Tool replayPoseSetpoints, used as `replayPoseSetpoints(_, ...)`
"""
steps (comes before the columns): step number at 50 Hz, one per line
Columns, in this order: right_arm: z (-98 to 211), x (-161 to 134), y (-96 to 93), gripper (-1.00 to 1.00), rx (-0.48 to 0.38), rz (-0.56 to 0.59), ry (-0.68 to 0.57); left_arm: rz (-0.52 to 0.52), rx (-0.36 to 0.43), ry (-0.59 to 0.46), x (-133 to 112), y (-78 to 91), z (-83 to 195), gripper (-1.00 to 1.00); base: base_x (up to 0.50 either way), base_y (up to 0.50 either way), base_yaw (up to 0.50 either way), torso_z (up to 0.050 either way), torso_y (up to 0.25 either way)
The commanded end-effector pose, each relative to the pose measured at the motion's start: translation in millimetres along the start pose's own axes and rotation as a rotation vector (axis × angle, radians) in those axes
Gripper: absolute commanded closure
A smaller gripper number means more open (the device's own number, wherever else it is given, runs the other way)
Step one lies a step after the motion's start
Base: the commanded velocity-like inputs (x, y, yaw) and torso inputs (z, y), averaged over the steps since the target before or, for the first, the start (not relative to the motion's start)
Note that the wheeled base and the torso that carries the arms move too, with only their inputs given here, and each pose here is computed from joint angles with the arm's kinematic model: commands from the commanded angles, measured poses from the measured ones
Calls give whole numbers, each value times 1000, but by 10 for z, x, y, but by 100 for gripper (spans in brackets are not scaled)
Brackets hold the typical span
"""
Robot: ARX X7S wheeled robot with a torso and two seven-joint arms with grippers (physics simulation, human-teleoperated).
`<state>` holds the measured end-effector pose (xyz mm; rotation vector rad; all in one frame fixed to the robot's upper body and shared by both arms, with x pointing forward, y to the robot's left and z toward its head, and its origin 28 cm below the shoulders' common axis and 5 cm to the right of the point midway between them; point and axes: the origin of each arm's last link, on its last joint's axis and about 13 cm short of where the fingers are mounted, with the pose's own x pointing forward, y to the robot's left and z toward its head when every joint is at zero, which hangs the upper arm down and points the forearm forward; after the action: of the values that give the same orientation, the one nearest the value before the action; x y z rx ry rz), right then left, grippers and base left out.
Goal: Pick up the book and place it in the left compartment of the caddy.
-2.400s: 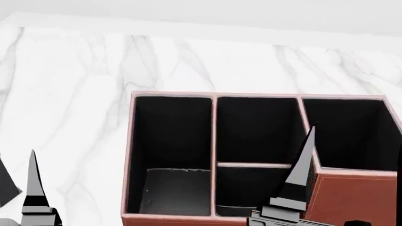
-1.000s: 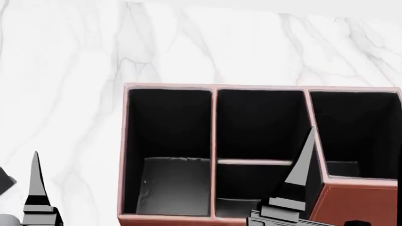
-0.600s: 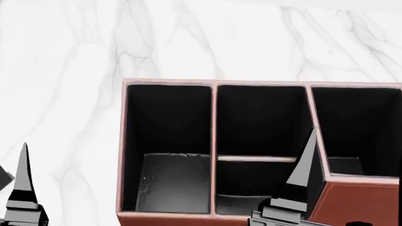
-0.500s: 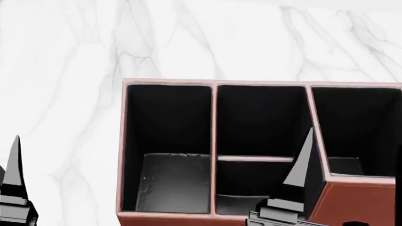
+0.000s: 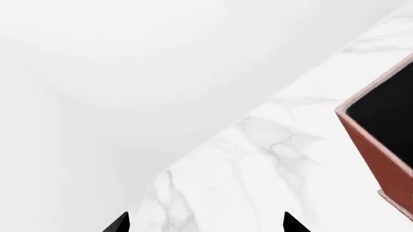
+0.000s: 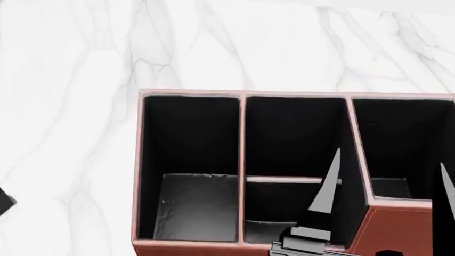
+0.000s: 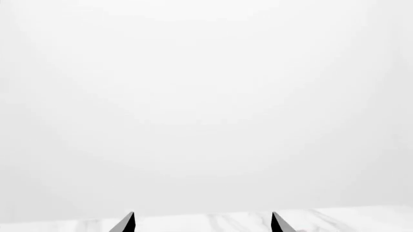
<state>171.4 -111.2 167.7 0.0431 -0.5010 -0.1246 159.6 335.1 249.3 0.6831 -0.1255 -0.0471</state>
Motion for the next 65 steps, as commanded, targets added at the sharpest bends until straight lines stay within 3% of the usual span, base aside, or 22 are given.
replayPoseSetpoints(1,1,1,3,-100,-2,13,-9,-42,53,23,-63,521,129,-100,0,0,0,0,0)
replayPoseSetpoints(11,-12,2,7,-100,-5,16,-6,-157,39,82,15,717,38,-100,0,0,0,0,0)
replayPoseSetpoints(18,-1,5,-5,-100,-9,11,-9,-222,-25,81,-51,710,-127,-100,0,0,0,0,0)
replayPoseSetpoints(20,10,7,-8,-100,-11,9,-12,-236,-20,140,-102,705,-244,-100,0,0,0,0,0)
replayPoseSetpoints(21,10,6,-10,-100,-12,8,-13,-231,-20,160,-118,711,-276,-100,0,0,0,0,0)
replayPoseSetpoints(22,3,5,-11,-100,-13,8,-12,-206,29,171,-128,732,-305,-100,0,0,0,0,0)
replayPoseSetpoints(23,0,3,-7,-100,-14,9,-10,-212,-25,188,-167,764,-333,-100,0,0,0,0,0)
replayPoseSetpoints(28,-13,3,6,-100,-22,16,-8,-204,-6,199,-189,824,-359,-100,0,0,0,0,0)
replayPoseSetpoints(30,-13,2,4,-100,-27,16,-8,-198,80,251,-151,831,-405,-100,0,0,0,0,0)
replayPoseSetpoints(39,0,10,-13,-100,-51,7,-14,-199,56,253,-94,885,-449,-100,0,0,0,0,0)
replayPoseSetpoints(65,-34,11,-21,-100,-83,4,-10,-250,-72,267,-30,570,-934,-100,0,0,0,0,0)
